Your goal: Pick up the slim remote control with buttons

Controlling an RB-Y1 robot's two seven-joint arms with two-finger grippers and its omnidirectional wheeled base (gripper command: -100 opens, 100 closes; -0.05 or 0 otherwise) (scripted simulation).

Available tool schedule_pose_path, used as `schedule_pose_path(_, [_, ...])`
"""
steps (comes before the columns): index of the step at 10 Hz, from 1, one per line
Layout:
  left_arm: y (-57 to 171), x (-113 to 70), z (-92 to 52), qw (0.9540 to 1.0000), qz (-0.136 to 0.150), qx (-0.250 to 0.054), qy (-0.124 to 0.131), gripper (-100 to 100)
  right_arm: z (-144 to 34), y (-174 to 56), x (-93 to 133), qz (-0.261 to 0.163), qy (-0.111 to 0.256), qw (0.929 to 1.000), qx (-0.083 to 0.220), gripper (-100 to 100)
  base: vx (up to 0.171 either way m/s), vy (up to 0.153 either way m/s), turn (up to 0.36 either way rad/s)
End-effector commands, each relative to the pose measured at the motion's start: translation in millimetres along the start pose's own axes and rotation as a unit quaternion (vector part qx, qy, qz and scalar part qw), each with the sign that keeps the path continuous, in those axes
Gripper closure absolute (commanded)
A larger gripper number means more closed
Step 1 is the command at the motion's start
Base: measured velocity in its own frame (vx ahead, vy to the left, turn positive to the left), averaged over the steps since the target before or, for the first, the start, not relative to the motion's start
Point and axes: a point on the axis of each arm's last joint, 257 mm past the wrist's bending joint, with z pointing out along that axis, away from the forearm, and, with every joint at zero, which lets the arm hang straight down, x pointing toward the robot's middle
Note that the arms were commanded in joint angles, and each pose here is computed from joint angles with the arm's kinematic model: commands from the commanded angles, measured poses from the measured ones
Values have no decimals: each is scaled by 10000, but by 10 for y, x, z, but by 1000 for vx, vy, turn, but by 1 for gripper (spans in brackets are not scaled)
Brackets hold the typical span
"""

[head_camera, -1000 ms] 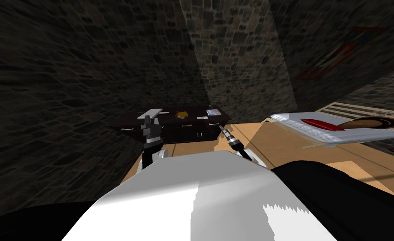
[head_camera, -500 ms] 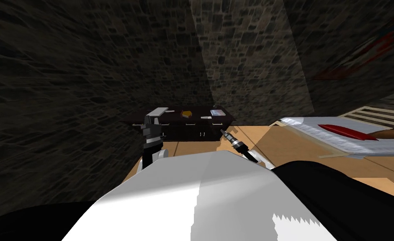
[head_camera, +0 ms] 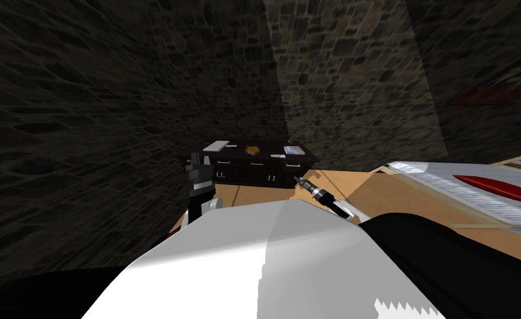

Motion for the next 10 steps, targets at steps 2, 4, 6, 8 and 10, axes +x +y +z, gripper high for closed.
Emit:
schedule_pose_path(2, [0, 1, 0, 10000, -1, 1, 0, 0, -125, -210, 111, -357, 429, 9984, 132, -100, 5, 40, 212])
schedule_pose_path(4, [0, 1, 0, 10000, -1, 0, 0, 0, -258, -404, 231, -590, 774, 9949, 266, -100, 14, 50, 187])
schedule_pose_path(6, [0, 0, 0, 10000, 0, 0, 0, 0, -408, -603, 326, -852, 1142, 9890, 389, -100, 21, 23, 113])
schedule_pose_path(8, [0, 0, 0, 10000, 0, 0, 0, 0, -413, -627, 270, -1015, 1248, 9863, 361, -100, 19, 23, 74])
schedule_pose_path(10, [0, 0, 0, 10000, -1, 0, 0, 0, -575, -834, 319, -1322, 1645, 9764, 468, -100, 29, 34, 206])
